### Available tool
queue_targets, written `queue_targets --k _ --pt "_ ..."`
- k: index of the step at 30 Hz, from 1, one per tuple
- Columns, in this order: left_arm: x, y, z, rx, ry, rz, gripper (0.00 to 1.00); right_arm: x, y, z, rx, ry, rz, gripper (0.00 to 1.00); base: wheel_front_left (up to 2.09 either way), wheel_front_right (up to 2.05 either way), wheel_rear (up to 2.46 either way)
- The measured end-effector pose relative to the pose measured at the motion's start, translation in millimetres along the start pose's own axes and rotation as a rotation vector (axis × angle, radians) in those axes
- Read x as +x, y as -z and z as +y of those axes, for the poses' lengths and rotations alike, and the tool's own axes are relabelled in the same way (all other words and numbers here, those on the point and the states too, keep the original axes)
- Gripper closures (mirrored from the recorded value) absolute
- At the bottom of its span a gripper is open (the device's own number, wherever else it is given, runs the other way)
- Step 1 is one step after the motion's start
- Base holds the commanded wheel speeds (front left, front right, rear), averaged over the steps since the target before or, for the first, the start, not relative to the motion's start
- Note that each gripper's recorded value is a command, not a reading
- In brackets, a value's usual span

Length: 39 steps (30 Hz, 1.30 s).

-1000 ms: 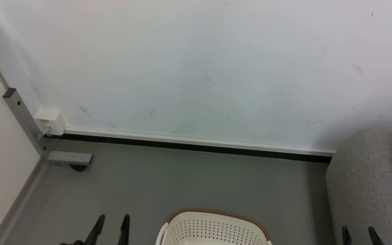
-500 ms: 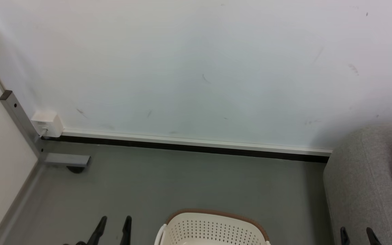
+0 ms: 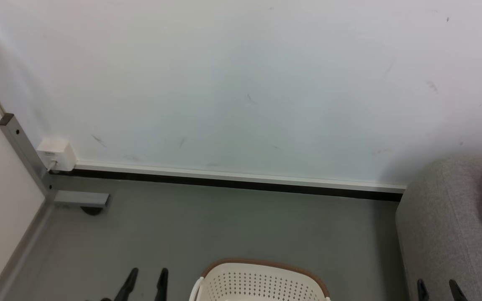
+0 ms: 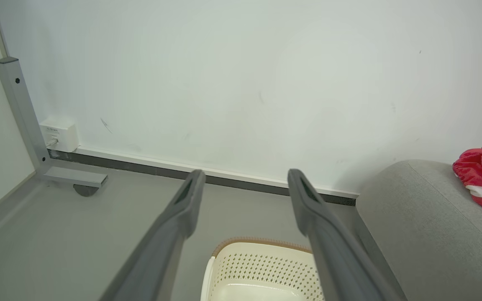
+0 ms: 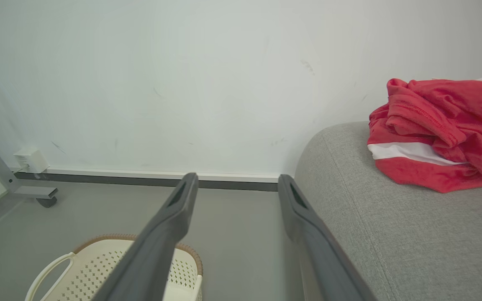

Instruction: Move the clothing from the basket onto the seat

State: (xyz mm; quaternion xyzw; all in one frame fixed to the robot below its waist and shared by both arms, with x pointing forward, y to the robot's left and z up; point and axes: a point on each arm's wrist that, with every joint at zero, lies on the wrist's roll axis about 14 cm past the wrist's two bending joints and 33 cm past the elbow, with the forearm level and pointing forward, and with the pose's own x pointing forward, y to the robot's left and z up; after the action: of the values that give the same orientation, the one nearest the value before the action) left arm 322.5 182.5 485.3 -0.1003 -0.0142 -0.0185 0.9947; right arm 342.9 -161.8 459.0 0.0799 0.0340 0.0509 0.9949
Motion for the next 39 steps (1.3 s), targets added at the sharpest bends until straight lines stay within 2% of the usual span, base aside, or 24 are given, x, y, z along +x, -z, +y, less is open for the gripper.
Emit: queue_targets --k 1,2,7,19,39 --pt "0 2 -4 -0.009 0.011 0.005 0.00 0 0 0 0.000 0.000 0.000 0.00 0.00 0.00 0.00" --pt "0 4 -6 -0.013 0.020 0.012 1.00 0 0 0 0.000 0.000 -0.001 1.00 0.00 0.00 0.00" --pt "-7 19 -6 -0.037 0.009 0.060 1.00 -4 13 -1 0.021 0.013 0.047 1.00 0.00 0.00 0.00" --pt "-1 19 6 -0.238 -0.061 0.075 1.00 -2 13 -11 0.244 0.079 0.054 1.00 0.00 0.00 0.00" --pt "14 10 18 -0.528 -0.119 0.058 1.00 12 -3 -17 0.554 0.117 0.014 1.00 0.00 0.00 0.00"
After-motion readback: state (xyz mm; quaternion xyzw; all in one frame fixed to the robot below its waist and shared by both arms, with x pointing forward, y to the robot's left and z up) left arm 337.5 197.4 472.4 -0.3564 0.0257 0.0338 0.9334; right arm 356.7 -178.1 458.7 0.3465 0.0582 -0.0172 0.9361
